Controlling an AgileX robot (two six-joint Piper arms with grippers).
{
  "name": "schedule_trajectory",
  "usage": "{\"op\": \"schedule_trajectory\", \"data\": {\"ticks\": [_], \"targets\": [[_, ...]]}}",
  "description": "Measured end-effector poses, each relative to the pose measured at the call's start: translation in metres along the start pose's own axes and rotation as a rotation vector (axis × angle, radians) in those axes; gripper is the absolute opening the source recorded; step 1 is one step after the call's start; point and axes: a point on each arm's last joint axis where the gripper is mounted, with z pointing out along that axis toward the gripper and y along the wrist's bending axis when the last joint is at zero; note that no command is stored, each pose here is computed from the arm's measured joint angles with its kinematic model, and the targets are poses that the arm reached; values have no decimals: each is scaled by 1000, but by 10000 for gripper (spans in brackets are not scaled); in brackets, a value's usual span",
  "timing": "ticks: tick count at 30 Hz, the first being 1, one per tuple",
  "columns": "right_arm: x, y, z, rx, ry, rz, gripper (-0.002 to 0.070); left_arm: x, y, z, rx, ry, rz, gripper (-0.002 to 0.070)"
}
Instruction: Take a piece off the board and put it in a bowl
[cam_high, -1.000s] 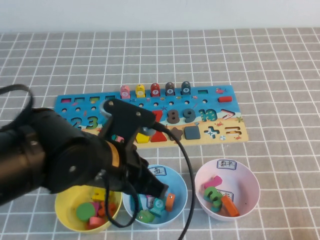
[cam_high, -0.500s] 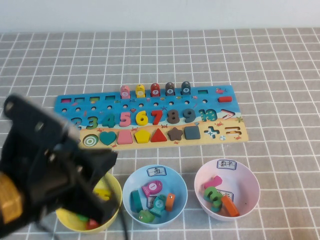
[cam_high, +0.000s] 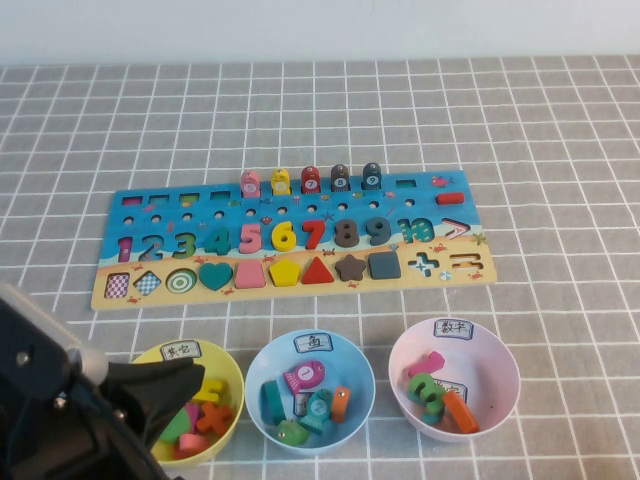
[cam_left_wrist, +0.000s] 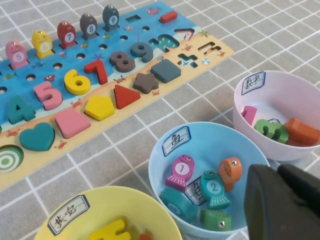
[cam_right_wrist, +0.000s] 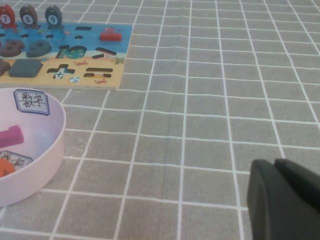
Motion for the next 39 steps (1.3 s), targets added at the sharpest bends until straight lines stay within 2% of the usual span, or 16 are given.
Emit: {"op": "schedule_trajectory", "data": {"ticks": [4,8,14,18,27,30,33,39], "targets": [[0,0,0,0,0,1,-17,-2,-1,0,6,-20,6,1],[0,0,0,0,0,1,-17,-4,-1,-1,18,-75,66,1],[0,0,0,0,0,1,-17,13,1,-12,30,-244,160,1],[0,0,0,0,0,1,-17,30,14,-28,-69,-365,145,1],[0,0,0,0,0,1,-17,68,40,-59,-452,-572,40,0],[0,0,0,0,0,1,-17,79,43,-63,-538,-615,17,0],[0,0,0,0,0,1,-17,92,45,-60,-577,-612,1,0],[0,0,0,0,0,1,-17,109,47,-51,-575,-429,-55,0]]}}
